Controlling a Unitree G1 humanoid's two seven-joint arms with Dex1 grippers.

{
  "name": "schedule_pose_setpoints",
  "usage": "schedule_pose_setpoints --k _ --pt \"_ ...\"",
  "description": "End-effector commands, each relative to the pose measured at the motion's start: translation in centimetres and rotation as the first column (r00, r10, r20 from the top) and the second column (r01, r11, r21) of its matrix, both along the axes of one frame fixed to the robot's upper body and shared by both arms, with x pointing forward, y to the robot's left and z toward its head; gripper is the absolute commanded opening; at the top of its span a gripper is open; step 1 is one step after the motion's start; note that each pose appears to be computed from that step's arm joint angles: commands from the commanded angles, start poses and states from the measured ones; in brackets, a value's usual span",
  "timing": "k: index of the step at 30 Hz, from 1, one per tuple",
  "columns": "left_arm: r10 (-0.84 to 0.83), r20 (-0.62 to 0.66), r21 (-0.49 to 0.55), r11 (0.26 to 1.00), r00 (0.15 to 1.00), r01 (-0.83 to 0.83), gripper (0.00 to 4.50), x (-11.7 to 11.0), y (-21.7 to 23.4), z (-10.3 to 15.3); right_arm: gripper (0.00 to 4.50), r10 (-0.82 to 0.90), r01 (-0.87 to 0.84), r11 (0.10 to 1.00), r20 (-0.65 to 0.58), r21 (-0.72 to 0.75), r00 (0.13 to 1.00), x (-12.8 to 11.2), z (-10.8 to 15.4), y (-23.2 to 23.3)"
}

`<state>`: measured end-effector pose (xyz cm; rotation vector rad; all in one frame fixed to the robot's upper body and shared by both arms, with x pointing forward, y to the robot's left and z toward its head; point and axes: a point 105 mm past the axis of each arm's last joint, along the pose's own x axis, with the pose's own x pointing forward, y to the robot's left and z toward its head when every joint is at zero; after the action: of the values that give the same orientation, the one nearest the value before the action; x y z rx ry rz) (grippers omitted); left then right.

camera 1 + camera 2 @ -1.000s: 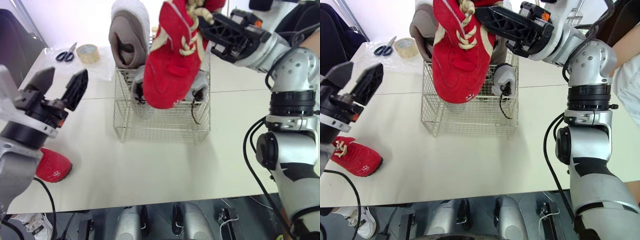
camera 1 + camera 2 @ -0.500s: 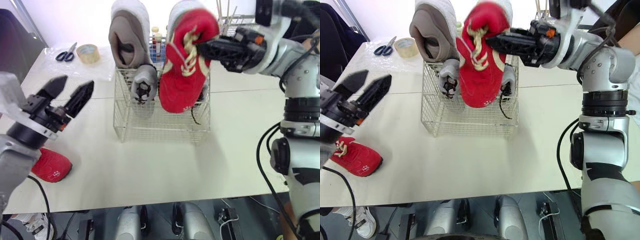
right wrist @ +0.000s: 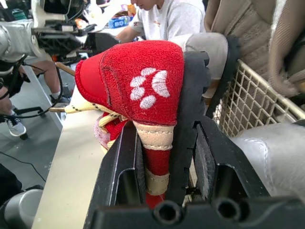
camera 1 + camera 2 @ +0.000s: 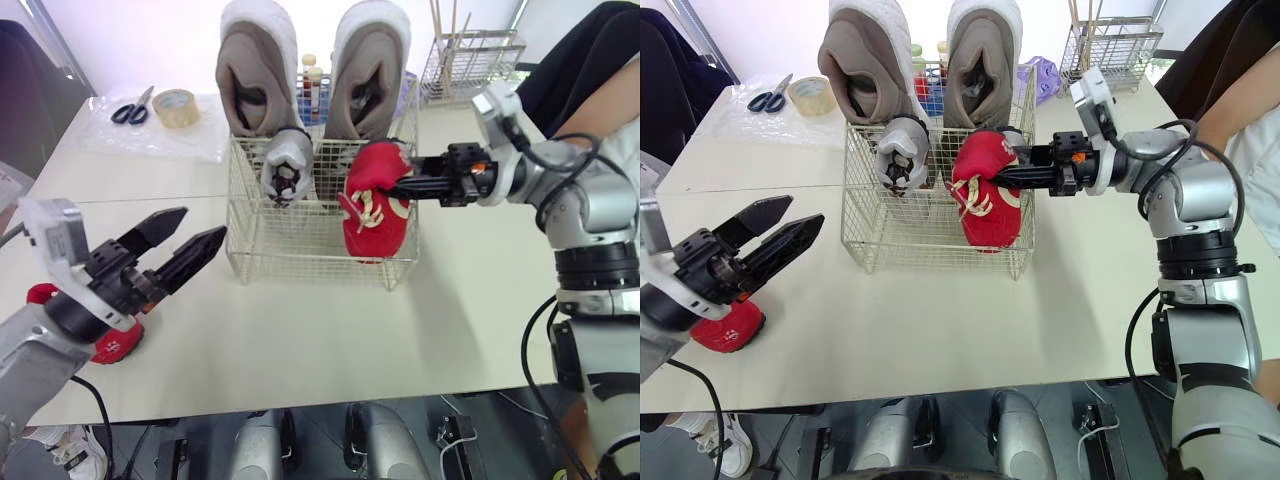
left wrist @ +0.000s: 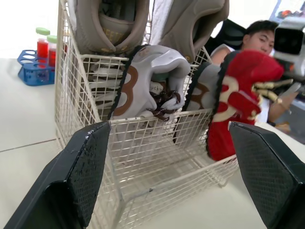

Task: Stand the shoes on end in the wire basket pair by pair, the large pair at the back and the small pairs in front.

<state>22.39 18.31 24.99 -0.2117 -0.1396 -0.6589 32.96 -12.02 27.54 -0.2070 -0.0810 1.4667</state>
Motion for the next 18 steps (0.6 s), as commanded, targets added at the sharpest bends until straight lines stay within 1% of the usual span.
schedule_pose_setpoints --k 1,2,6,8,9,10,11,13,15,18 --pt "-0.032 0.016 -0.015 0.999 0.999 0.033 4.10 -0.2 -0.4 0.5 1.29 -0.013 0.008 0.996 0.058 0.089 0.998 0.0 0.2 -0.3" --pt "-0.035 0.014 -0.017 0.999 0.999 0.035 4.10 -0.2 -0.5 0.5 1.29 -0.016 0.009 0.994 0.061 0.106 0.998 0.0 0.0 -0.4" --pt "-0.038 -0.005 -0.012 0.999 0.999 0.038 4.10 -0.1 -0.4 0.2 1.29 -0.006 0.005 0.996 0.016 0.086 1.000 -0.1 -1.3 -0.5" --pt "-0.035 -0.013 -0.004 0.999 0.999 0.035 4.10 0.1 -0.3 0.1 1.29 -0.004 0.005 0.999 -0.022 0.041 1.000 -0.2 -2.6 -1.1" --pt "-0.035 -0.016 -0.002 0.999 0.999 0.035 4.16 0.3 -0.3 0.1 1.79 -0.008 0.008 1.000 -0.037 0.017 0.999 -0.1 -3.1 -1.4" --pt "-0.035 -0.017 -0.001 0.999 0.999 0.035 4.16 0.4 -0.3 0.1 1.96 -0.010 0.010 1.000 -0.046 0.003 0.999 -0.1 -3.4 -1.5" --pt "-0.036 -0.018 -0.001 0.999 0.999 0.036 4.16 0.5 -0.3 0.1 2.30 -0.014 0.014 1.000 -0.044 0.000 0.999 0.0 -3.5 -1.6" --pt "-0.049 -0.031 -0.004 0.999 0.998 0.049 4.16 0.6 -0.4 -0.1 3.36 -0.031 0.031 1.000 -0.025 0.005 0.999 0.3 -3.2 -1.6" --pt "-0.059 -0.047 0.007 0.998 0.997 0.060 4.16 0.6 -0.6 -0.5 4.30 -0.033 0.033 0.999 -0.022 -0.008 0.999 0.3 -3.1 -1.5" --pt "-0.062 -0.049 0.014 0.998 0.997 0.063 4.16 0.5 -0.6 -0.6 4.30 -0.021 0.021 1.000 -0.017 -0.015 1.000 -0.1 -2.8 -1.5"
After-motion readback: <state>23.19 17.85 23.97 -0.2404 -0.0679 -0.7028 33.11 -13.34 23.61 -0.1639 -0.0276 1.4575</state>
